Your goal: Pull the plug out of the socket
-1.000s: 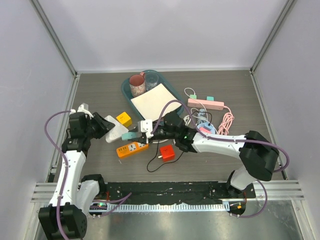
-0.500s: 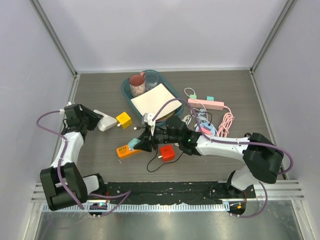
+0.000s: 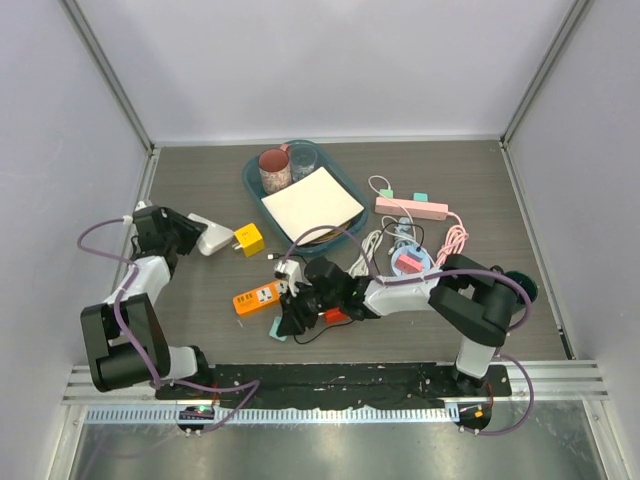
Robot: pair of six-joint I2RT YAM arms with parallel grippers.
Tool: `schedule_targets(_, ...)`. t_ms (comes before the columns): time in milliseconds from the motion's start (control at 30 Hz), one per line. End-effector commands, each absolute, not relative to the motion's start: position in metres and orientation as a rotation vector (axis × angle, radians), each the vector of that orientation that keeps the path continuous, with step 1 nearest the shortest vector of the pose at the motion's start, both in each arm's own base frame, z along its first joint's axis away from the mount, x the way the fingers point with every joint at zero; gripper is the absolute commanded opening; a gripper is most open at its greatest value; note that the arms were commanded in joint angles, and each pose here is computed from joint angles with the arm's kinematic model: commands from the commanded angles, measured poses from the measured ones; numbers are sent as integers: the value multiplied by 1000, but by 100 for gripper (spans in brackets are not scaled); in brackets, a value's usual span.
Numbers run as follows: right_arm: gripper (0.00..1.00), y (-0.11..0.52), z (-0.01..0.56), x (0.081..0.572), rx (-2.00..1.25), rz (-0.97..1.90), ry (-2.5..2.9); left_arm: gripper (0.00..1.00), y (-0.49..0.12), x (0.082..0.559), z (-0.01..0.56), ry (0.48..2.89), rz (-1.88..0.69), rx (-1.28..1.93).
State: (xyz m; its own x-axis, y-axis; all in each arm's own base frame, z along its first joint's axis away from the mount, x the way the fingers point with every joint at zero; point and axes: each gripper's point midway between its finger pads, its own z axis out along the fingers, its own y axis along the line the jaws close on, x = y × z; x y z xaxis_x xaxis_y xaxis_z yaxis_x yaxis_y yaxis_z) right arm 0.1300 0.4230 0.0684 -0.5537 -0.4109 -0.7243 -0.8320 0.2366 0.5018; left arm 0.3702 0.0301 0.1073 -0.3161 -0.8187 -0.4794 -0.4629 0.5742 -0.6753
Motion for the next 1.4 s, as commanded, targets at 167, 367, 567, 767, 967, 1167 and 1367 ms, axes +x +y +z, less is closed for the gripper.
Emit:
schedule_targets(167,9,448,58,130,-1084,1281,2107,40,38,377,83,2034,-498,-1097)
schedule_targets(367,26,450,49,141,-1036,1199,2145,65,38,371,89,2058,-478,-1113)
schedule_targets(567,52,456,59,152,-1008,1155,2145,100,39,362,109,2060,-453,-1104)
schedule_targets(767,73,459,82,173,-952,1056,2120,100,45,358,135,2066,-389,-1053)
schedule_targets(967,82,460,121,185,-914,1013,2075,100,31,339,138,2167,-409,-928)
schedule_targets(1167,77,421,154,220,-792,739,2011,100,8,330,166,2120,-536,-776)
schedule_targets(1367,74,340,205,243,-682,456,1947,100,-27,320,178,2127,-620,-596)
